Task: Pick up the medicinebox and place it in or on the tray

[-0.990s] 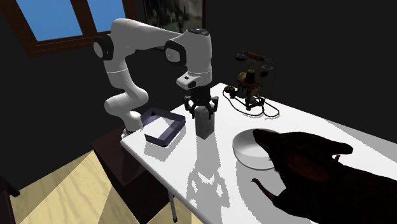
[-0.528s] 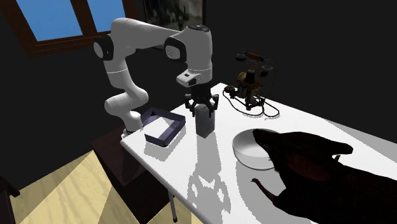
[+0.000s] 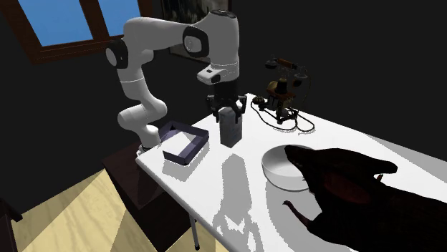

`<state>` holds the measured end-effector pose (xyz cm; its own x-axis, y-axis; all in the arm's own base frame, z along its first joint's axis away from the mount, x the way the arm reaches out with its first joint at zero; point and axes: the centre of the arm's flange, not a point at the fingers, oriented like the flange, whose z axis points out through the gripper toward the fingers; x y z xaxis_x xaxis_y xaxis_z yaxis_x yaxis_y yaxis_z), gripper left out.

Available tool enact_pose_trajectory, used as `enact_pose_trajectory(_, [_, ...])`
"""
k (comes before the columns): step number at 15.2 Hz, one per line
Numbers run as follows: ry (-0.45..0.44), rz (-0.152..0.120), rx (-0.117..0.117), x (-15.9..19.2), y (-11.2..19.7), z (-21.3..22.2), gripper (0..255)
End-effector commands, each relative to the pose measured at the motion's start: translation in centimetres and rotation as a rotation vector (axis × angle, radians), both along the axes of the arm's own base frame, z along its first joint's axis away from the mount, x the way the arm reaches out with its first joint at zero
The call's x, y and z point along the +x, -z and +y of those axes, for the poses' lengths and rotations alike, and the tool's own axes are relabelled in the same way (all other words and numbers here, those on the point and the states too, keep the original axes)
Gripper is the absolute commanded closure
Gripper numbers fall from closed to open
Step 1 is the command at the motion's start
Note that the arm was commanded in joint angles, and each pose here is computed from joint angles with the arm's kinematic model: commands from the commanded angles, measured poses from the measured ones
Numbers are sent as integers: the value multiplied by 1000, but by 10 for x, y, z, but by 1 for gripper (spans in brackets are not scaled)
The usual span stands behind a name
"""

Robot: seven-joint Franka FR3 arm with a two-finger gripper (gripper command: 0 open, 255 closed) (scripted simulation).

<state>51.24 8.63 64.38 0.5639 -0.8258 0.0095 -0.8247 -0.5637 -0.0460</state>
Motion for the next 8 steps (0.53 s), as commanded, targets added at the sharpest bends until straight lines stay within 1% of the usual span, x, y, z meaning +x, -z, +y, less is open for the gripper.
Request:
enact_pose_trajectory(1, [0, 0, 0, 0, -11, 1, 255])
enact_pose_trajectory(8, [0, 0, 0, 0, -48, 1, 255])
